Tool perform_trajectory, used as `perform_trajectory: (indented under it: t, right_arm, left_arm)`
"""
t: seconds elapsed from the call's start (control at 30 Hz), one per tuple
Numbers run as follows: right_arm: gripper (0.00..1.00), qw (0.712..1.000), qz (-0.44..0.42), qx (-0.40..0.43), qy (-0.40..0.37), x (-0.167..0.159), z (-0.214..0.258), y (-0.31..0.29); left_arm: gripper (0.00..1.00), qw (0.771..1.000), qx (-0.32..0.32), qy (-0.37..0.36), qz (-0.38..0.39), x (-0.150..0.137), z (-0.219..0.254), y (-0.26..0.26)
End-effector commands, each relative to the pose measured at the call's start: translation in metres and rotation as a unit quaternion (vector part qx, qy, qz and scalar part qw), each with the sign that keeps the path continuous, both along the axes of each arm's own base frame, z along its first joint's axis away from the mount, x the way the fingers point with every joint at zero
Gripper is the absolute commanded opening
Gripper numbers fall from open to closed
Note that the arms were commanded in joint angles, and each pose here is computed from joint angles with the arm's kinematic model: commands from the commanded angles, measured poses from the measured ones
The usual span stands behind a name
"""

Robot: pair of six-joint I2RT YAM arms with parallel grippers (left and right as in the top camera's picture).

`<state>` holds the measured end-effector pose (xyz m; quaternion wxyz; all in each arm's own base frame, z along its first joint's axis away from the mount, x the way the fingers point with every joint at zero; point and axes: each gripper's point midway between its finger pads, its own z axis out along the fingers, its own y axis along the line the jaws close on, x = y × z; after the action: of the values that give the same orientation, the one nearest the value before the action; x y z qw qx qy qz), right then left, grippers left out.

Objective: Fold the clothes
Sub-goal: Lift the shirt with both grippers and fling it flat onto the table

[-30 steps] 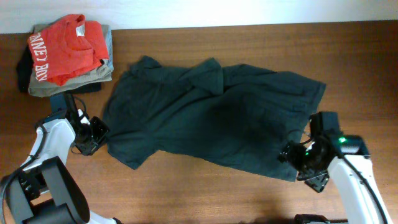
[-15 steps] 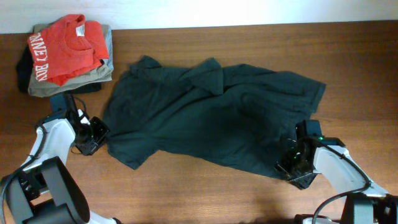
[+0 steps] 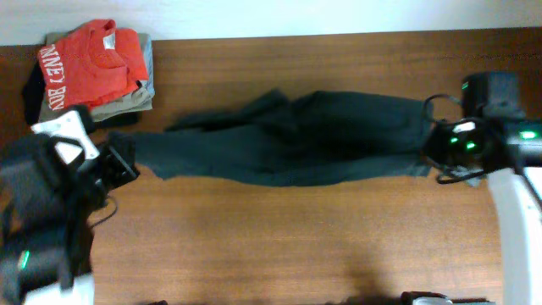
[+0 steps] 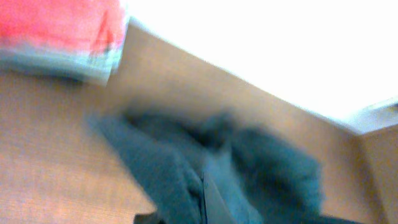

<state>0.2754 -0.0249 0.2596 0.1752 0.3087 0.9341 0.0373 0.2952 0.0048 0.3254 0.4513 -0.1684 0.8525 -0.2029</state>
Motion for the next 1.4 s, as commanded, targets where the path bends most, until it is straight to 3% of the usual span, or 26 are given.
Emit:
perform_trajectory:
  t: [0.0,0.1,0.17,0.3,0.37,0.43,0.57,0.6,0.7,0.8,0.9,0.97,1.07,1.2,1.3,1.37]
  right_arm:
    - [0.04,0.989,0.035,-0.045,-0.138,-0.012,0.115,-0.002]
    - [0.04,0.96,0.057,-0.074,-0.263,-0.047,0.201,0.002]
    - [0.04,0.941,0.061,-0.078,-0.325,-0.063,0.235,0.006]
    - [0.04,0.93,0.056,-0.085,-0.352,-0.071,0.25,0.005]
    - [0.04,0.933,0.043,-0.097,-0.344,-0.058,0.248,-0.002]
    - [0.04,0.938,0.04,-0.097,-0.331,-0.022,0.242,-0.007]
    - [0.04,0.946,0.044,-0.096,-0.306,0.094,0.21,-0.016]
    - [0.04,0.946,0.051,-0.086,-0.309,0.134,0.197,-0.015]
    - [0.04,0.924,0.081,-0.04,-0.373,0.201,0.199,-0.015]
    - [0.04,0.89,0.078,-0.015,-0.449,0.183,0.25,-0.045]
    - [0.04,0.865,0.072,-0.007,-0.497,0.136,0.294,-0.076]
    - [0.04,0.875,0.057,0.006,-0.48,0.114,0.287,-0.097]
    - [0.04,0.914,0.06,0.022,-0.4,0.121,0.233,-0.104]
    - [0.04,0.974,0.023,0.054,-0.218,0.138,0.113,-0.115]
    - [0.04,0.99,-0.006,0.076,-0.12,0.126,0.052,-0.122]
    - [0.04,0.993,0.008,0.092,-0.073,0.114,0.026,-0.116]
  left_arm:
    - [0.01,0.986,0.041,-0.162,0.01,-0.057,0.135,-0.012]
    - [0.01,0.972,0.056,-0.228,0.01,-0.105,0.207,-0.024]
    - [0.01,0.963,0.062,-0.26,0.007,-0.126,0.239,-0.03]
    - [0.01,0.96,0.065,-0.271,0.009,-0.129,0.257,-0.03]
    - [0.01,0.967,0.066,-0.245,0.029,-0.105,0.249,-0.017]
    - [0.01,0.979,0.059,-0.19,0.038,-0.057,0.227,-0.002]
    - [0.01,0.995,0.036,-0.085,0.034,0.086,0.157,0.032]
    - [0.01,0.996,0.032,-0.077,0.027,0.126,0.138,0.037]
    - [0.01,0.995,0.015,-0.097,-0.024,0.203,0.109,0.021]
    - [0.01,0.987,0.017,-0.156,-0.032,0.212,0.145,0.014]
    - [0.01,0.971,0.026,-0.23,-0.054,0.178,0.217,0.001]
    - [0.01,0.968,0.031,-0.241,-0.056,0.148,0.243,-0.004]
    - [0.01,0.982,0.043,-0.171,-0.073,0.147,0.204,-0.011]
    - [0.01,0.994,0.035,0.028,-0.103,0.185,0.07,-0.028]
    - [0.01,0.971,0.005,0.209,-0.118,0.186,-0.045,-0.037]
    - [0.01,0.952,0.001,0.282,-0.117,0.166,-0.077,-0.035]
